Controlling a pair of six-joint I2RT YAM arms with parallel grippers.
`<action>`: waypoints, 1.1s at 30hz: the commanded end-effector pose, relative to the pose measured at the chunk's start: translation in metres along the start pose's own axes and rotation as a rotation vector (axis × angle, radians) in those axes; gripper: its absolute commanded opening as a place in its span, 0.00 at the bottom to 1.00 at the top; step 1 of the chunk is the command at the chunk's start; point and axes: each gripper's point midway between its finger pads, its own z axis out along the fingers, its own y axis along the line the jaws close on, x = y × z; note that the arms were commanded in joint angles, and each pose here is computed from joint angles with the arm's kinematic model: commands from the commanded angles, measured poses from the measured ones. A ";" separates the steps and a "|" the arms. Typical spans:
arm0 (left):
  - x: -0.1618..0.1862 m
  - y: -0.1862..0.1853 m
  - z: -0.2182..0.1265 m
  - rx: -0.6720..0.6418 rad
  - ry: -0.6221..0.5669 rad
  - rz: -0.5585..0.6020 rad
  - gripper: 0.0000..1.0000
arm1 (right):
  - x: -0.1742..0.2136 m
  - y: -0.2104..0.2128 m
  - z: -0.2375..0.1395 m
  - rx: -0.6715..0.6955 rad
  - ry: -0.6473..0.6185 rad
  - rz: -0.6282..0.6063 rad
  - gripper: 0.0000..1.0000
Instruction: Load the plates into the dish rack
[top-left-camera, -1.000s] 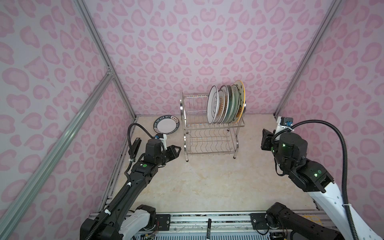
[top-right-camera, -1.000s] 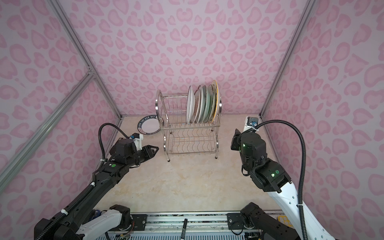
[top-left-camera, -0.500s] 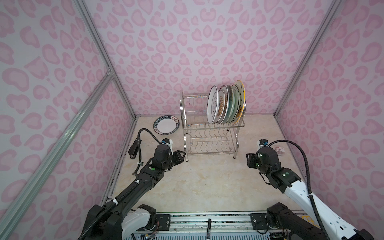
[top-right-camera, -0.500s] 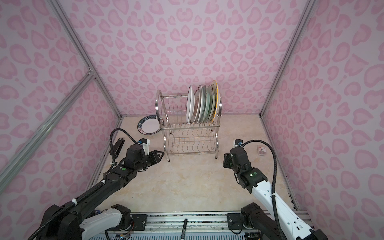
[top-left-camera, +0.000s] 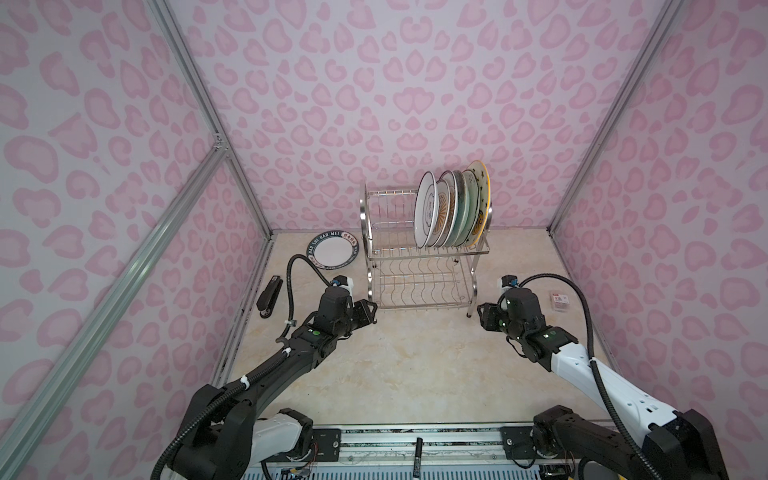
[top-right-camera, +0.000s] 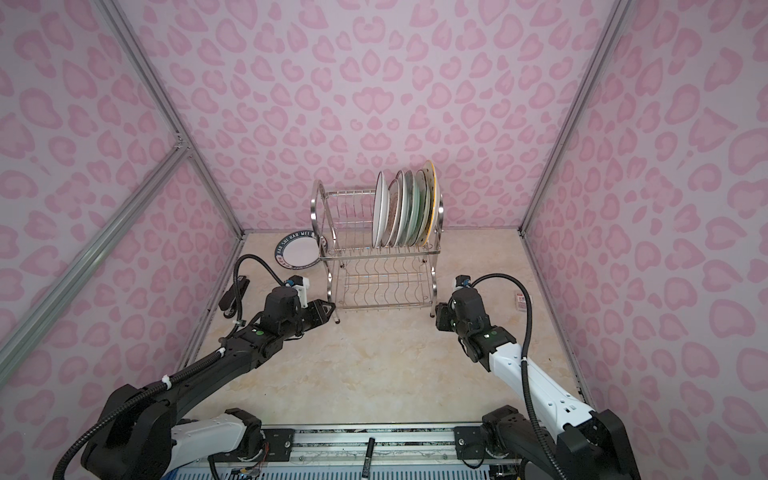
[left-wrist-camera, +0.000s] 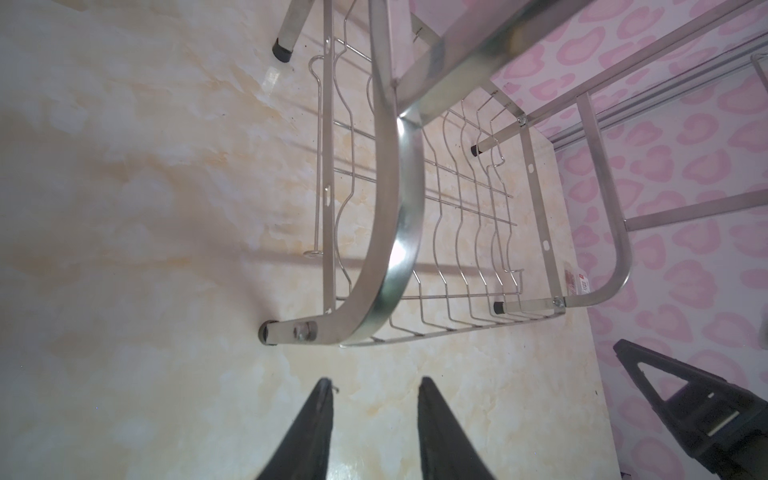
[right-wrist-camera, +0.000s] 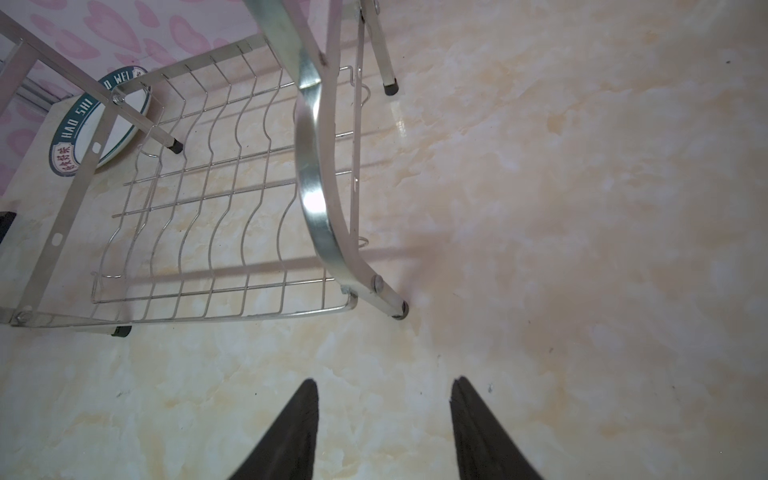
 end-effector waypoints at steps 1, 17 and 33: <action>-0.015 -0.004 0.000 -0.008 -0.058 0.015 0.37 | -0.018 0.012 0.007 -0.075 -0.046 -0.024 0.52; -0.088 0.023 -0.018 -0.100 -0.155 -0.077 0.38 | -0.041 0.011 0.049 -0.074 0.016 -0.078 0.32; -0.136 0.105 0.043 -0.233 -0.119 -0.294 0.38 | -0.073 -0.030 0.072 -0.006 -0.003 -0.033 0.07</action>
